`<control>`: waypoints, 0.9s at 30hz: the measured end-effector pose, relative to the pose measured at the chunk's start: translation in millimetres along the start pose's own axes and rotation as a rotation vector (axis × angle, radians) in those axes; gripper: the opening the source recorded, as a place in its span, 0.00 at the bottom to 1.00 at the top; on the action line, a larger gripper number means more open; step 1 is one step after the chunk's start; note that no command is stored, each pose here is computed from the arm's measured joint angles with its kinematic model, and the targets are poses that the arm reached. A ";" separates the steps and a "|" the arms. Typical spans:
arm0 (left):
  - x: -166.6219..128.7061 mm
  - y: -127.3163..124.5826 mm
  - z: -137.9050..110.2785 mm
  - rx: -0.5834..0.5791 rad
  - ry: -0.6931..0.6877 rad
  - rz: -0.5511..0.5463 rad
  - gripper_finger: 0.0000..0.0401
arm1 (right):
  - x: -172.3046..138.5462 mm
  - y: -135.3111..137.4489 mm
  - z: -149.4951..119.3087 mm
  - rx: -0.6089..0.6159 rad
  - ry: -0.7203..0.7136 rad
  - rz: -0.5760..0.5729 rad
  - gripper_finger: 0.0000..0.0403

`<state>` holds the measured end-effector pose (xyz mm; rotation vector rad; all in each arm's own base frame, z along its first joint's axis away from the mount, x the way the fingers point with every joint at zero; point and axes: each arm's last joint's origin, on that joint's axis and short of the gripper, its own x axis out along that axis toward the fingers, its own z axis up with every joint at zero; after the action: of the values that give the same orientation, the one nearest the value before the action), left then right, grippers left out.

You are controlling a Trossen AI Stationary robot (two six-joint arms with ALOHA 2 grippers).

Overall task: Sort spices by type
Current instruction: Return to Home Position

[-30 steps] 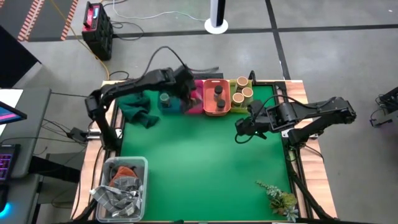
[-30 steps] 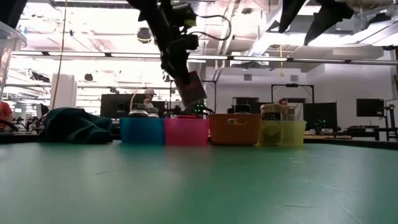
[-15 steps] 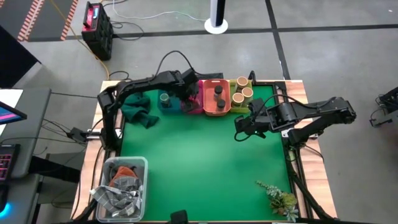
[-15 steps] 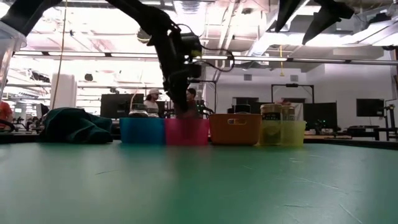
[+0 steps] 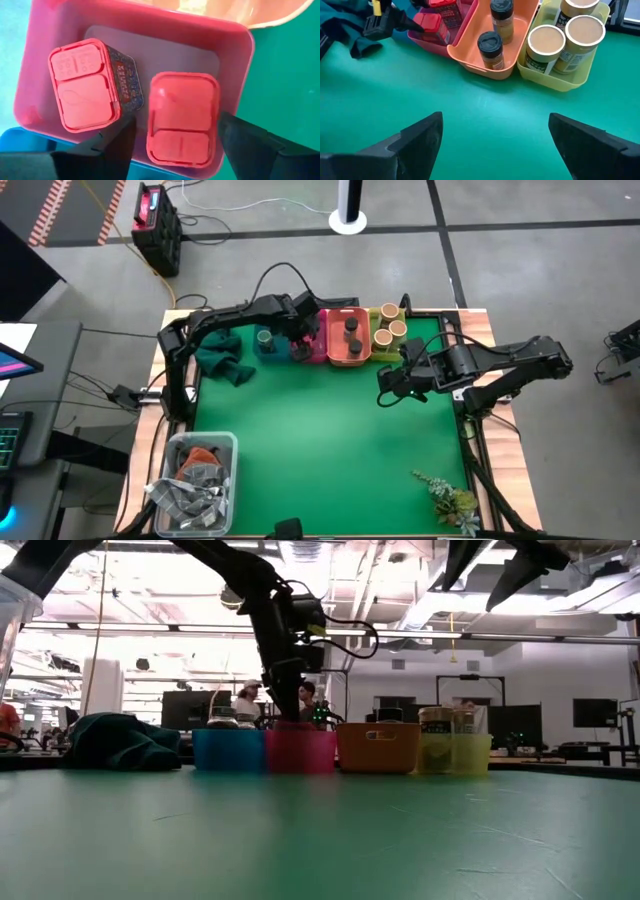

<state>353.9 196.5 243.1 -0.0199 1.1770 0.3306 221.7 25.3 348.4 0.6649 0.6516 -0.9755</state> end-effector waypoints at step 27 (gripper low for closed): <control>-100.4 -0.2 -2.7 -0.142 -0.264 0.006 0.71 | -24.0 -32.9 13.2 -0.055 -0.116 0.060 0.96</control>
<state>317.2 171.3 333.1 -0.0944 0.8908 0.4089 185.1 14.6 367.8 0.5720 0.5519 -0.9301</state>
